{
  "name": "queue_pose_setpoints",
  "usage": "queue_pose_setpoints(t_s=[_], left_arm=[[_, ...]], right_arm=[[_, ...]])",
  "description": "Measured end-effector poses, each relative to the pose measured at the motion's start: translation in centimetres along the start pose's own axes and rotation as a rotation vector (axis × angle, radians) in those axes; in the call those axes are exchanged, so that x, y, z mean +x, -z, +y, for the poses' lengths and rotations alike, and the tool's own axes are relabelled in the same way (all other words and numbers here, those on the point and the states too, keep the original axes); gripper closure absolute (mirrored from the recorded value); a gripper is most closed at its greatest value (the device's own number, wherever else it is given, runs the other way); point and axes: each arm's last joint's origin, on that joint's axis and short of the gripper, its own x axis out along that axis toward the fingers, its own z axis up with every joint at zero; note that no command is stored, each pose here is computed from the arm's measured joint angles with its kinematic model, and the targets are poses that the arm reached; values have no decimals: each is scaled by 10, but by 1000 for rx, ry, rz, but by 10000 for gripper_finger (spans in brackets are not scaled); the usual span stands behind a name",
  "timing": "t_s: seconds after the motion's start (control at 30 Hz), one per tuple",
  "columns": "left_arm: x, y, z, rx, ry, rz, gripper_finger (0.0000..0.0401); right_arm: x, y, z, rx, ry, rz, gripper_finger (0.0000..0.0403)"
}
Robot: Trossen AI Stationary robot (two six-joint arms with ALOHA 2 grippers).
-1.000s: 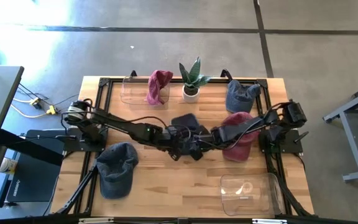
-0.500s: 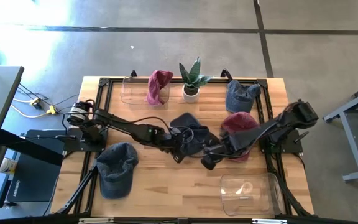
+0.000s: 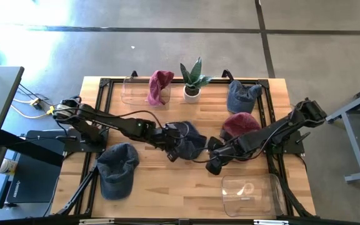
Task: Pick & Place hat
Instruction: Put the middle blue cap into the bottom transparent bin
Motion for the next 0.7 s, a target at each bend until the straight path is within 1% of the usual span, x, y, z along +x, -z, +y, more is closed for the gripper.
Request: queue_pose_setpoints(t_s=[0.07,0.13,0.2,0.27,0.4,0.47,0.53,0.63,0.7], left_arm=[[-6,4,5,1,-40,34,400],[-9,1,2,-9,-12,14,400],[-8,3,4,-8,-31,31,400],[-6,3,4,-8,-27,32,401],[-7,3,3,-7,-22,33,401],[-7,3,3,0,-20,38,401],[-7,3,3,10,-12,46,401],[-7,4,4,19,-13,54,401],[-7,4,4,24,-12,64,401]], right_arm=[[1,-4,5,-22,-39,-45,326],[3,-8,9,-59,-68,-78,308],[10,-10,11,-89,-79,-91,289],[18,-10,13,-101,-71,-90,275],[39,-12,23,-125,-98,-133,267],[52,-14,29,-135,-112,-168,275],[65,-15,31,-122,-105,-198,292],[85,-19,29,-36,-77,-236,332],[98,-20,26,20,-62,-229,365]])
